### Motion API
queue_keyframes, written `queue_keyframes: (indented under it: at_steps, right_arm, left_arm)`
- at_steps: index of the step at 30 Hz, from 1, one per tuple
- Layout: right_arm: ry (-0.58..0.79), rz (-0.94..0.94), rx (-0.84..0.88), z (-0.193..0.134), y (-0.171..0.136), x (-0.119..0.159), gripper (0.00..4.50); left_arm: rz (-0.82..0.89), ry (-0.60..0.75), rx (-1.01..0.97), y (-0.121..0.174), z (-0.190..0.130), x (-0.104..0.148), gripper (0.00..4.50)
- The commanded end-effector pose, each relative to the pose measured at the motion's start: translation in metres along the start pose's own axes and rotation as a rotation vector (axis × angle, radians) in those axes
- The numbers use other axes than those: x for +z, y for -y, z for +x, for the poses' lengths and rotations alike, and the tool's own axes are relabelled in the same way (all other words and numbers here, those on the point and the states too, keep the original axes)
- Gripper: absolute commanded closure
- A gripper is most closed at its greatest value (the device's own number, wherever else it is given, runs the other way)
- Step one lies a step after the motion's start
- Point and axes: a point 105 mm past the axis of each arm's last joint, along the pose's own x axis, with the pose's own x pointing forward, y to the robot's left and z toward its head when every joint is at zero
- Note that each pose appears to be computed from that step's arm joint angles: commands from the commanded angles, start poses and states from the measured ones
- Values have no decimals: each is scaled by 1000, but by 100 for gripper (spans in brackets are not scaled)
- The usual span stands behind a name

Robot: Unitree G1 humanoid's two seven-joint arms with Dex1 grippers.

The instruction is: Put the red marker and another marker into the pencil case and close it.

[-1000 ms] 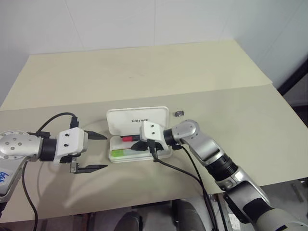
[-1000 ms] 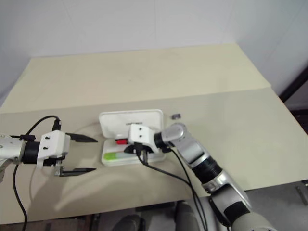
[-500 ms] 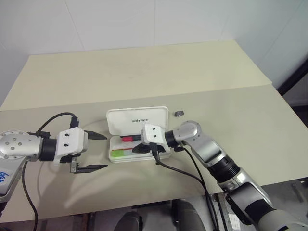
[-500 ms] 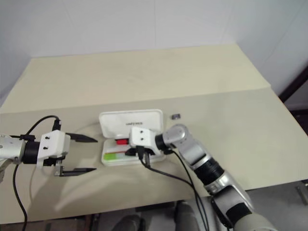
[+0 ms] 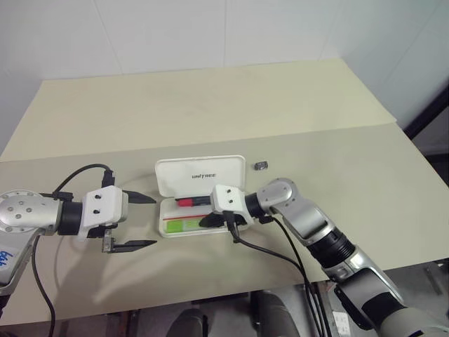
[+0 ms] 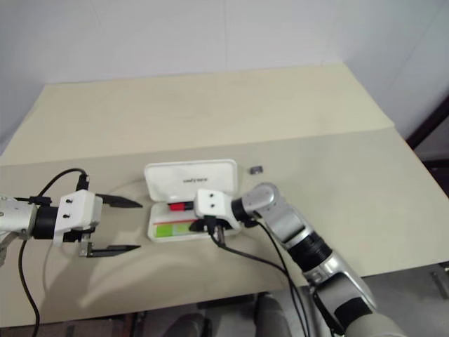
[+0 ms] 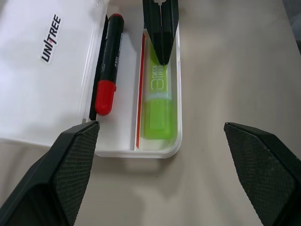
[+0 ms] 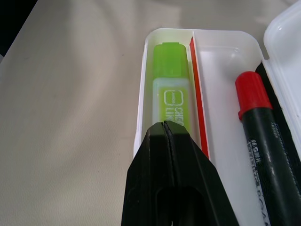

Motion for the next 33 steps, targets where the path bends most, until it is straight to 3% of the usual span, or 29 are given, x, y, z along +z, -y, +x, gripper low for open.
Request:
queue_keyframes:
  at_steps: [1, 7, 11, 14, 20, 25, 33]
  right_arm:
    - [27, -14, -20, -7, 8, 11, 448]
    - [103, 20, -50, -30, 20, 29, 448]
    - [141, 38, 20, -56, 8, 37, 448]
    - [135, 65, 65, -76, -3, 35, 385]
    - [81, 109, 109, -111, -15, 22, 168]
    - [34, 118, -7, -126, 8, 2, 3]
    - [-63, 119, -349, -157, 78, -36, 3]
  left_arm:
    - [38, -4, 15, -2, -4, 6, 0]
    - [37, -8, 16, -2, -6, 6, 0]
    - [36, -5, 20, -2, -5, 6, 0]
    - [37, -4, 24, -3, -5, 6, 0]
    - [39, 1, 32, -5, -4, 6, 0]
    - [42, 23, 45, -8, 1, 9, 0]
    - [-1, 98, 135, -15, 10, 21, 0]
